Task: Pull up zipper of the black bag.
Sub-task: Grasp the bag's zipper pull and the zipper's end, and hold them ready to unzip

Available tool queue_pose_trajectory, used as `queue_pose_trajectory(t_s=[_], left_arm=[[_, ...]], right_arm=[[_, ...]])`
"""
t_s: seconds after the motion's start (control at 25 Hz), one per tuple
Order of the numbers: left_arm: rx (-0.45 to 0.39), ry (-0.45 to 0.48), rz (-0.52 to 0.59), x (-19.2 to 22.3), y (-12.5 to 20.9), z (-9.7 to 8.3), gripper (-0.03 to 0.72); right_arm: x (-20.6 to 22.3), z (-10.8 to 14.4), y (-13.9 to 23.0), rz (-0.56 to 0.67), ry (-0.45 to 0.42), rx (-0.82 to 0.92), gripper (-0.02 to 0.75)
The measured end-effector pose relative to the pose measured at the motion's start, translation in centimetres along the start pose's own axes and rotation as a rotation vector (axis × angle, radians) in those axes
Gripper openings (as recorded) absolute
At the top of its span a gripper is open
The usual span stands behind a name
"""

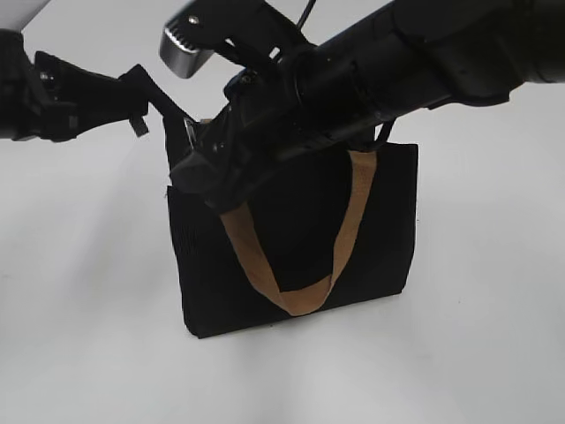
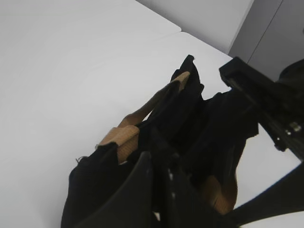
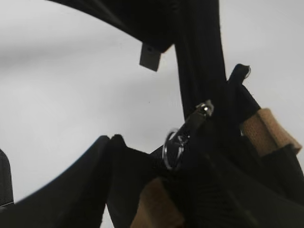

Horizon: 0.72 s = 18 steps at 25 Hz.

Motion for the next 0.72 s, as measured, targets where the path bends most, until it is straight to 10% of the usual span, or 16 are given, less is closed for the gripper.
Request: queue_pose_trajectory(t_s=[0.36, 0.72], left_arm=[[0.04, 0.022, -0.036, -1.1, -1.1, -1.2, -0.009], [0.042, 0.018, -0.036, -1.2, -1.2, -1.2, -0.009]], right_arm=[[0.2, -0.8, -0.1, -0.01, 0.044, 0.057, 0.388], [0.2, -0.9, 0.0, -0.003, 0.048, 0.044, 0.09]])
Point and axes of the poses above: a point on each arm's last joint axis where the gripper is mounted, x pointing out along that axis toward the gripper, z along the wrist's bending axis when the last joint is at zero, y = z × x, the point moved 10 cm from there along x, pointing out along that axis toward the gripper, and after that the axes turned 5 degrees about -x, right-handed, at the moved point
